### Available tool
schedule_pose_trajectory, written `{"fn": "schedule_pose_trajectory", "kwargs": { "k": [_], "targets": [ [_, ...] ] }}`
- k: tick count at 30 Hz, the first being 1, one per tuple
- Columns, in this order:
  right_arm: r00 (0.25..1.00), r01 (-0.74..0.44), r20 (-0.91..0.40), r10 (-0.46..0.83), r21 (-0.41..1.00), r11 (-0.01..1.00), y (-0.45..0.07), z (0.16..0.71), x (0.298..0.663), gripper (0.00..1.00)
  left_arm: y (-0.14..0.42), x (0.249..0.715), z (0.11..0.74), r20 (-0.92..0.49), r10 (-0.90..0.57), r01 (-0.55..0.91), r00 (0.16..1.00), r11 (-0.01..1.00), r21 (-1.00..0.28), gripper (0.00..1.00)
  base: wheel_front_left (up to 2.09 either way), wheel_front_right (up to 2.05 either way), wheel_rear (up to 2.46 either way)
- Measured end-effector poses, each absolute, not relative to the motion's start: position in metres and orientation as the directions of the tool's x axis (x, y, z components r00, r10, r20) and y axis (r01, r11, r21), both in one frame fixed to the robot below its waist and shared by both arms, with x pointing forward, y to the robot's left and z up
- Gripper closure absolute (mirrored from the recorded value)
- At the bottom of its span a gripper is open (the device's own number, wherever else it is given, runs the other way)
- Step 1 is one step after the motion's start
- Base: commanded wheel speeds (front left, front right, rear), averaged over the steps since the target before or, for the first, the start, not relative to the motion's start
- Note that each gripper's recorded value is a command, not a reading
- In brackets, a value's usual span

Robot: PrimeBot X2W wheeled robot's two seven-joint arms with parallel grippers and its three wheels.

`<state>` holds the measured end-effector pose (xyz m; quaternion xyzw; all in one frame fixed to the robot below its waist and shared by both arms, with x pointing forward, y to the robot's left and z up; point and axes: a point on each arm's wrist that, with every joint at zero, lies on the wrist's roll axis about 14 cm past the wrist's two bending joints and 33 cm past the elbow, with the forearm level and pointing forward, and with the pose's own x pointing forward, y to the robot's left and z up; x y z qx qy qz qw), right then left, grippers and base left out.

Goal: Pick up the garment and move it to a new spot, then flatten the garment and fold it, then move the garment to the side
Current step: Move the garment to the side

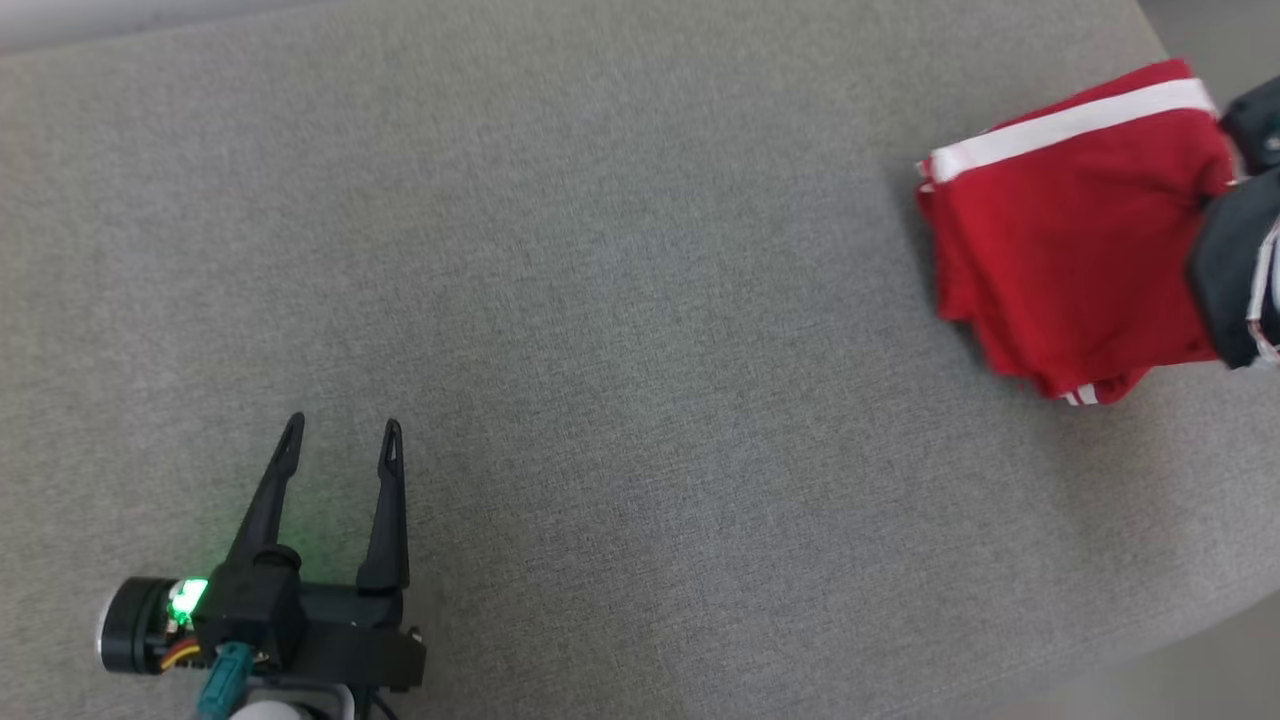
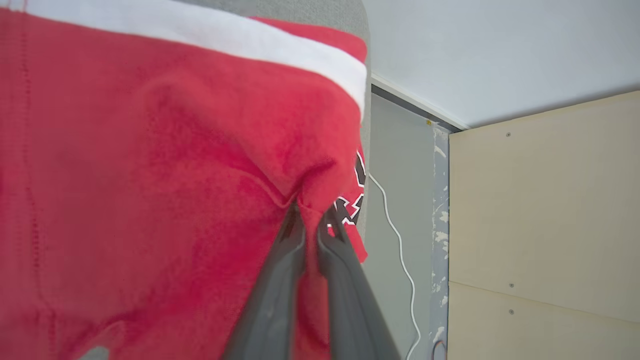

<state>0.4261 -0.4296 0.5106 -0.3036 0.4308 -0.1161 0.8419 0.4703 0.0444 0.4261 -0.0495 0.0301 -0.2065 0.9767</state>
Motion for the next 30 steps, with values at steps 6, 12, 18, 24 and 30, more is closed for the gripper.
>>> {"fn": "schedule_pose_trajectory", "kwargs": {
  "k": [6,12,18,24,30],
  "targets": [
    [0.558,0.017,-0.645,-0.522,-0.621,0.784,-0.468,0.491,0.42,1.0,0.04,0.48,0.417,-0.037,-0.425,0.419,0.905,0.902,-0.108,0.0,0.0,0.0,0.0],
    [0.561,0.076,-0.628,-0.539,-0.609,0.79,-0.482,0.464,0.426,1.0,0.046,0.488,0.412,-0.03,-0.415,0.411,0.909,0.906,-0.101,0.0,0.0,0.0,0.0],
    [0.609,0.079,-0.6,-0.52,-0.606,0.792,-0.475,0.452,0.438,0.0,0.054,0.488,0.417,-0.019,-0.401,0.398,0.916,0.914,-0.081,0.0,0.0,0.0,0.0],
    [0.759,0.129,-0.478,-0.443,-0.556,0.821,-0.452,0.478,0.455,0.0,0.059,0.481,0.431,-0.003,-0.371,0.369,0.929,0.925,-0.092,0.0,0.0,0.0,0.0],
    [0.877,0.159,-0.354,-0.326,-0.427,0.89,-0.41,0.495,0.457,0.0,0.068,0.47,0.448,0.016,-0.332,0.332,0.943,0.938,-0.103,0.0,0.0,0.0,0.0]
  ]
}}
